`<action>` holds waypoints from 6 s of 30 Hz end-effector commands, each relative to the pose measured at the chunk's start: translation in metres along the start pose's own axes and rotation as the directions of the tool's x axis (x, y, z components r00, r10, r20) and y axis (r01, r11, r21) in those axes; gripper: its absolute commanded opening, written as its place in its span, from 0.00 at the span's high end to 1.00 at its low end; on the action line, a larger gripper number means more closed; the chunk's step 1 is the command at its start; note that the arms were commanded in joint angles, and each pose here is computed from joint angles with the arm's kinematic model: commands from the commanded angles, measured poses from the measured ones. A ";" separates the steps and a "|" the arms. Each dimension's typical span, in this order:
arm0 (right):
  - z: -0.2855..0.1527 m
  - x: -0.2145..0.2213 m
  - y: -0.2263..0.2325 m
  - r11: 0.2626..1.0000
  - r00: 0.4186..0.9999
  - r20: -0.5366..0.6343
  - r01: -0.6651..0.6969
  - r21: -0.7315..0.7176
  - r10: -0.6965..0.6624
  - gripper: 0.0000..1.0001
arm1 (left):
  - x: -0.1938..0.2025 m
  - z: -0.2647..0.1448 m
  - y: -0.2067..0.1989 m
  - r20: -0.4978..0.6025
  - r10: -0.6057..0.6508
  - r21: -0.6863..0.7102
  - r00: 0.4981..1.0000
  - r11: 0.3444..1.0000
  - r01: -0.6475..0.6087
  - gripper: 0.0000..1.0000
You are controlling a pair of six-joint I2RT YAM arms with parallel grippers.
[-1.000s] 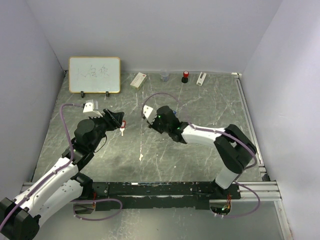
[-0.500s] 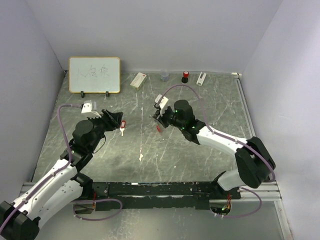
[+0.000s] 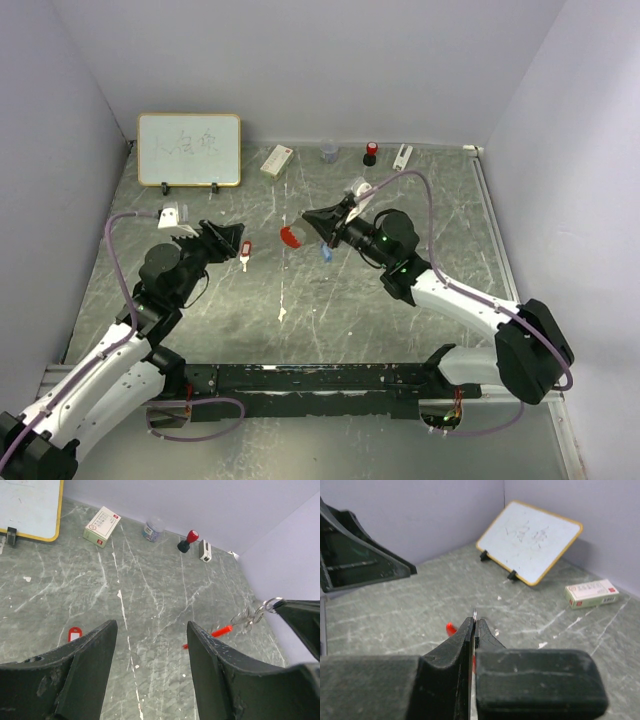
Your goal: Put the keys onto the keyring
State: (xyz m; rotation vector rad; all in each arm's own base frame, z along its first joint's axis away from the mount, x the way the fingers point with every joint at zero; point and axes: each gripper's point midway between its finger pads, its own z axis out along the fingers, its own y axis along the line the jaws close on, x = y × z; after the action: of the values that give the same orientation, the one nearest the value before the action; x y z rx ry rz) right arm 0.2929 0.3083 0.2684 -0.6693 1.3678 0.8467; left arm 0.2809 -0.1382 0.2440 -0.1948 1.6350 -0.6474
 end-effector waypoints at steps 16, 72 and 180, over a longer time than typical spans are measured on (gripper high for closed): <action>-0.036 -0.074 0.013 1.000 0.948 0.318 0.010 0.004 -0.011 1.00 | -0.012 0.009 -0.030 0.011 -0.028 0.130 1.000 0.991 0.027 0.32; -0.045 -0.043 -0.011 0.960 0.990 0.119 0.042 0.278 -0.078 1.00 | 0.137 0.094 0.097 -0.422 0.089 -0.214 0.902 0.957 -0.194 0.34; -0.053 -0.034 -0.019 0.945 0.991 0.077 0.081 0.316 -0.110 1.00 | 0.144 0.071 0.108 -0.475 0.175 -0.140 0.862 0.953 -0.270 0.43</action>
State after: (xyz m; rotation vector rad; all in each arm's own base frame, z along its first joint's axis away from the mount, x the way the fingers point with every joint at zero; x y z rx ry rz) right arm 0.2811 0.2536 0.2809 -0.4545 1.3759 0.5634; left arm 0.3447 -0.1477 0.0558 -0.0246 2.1622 -0.4153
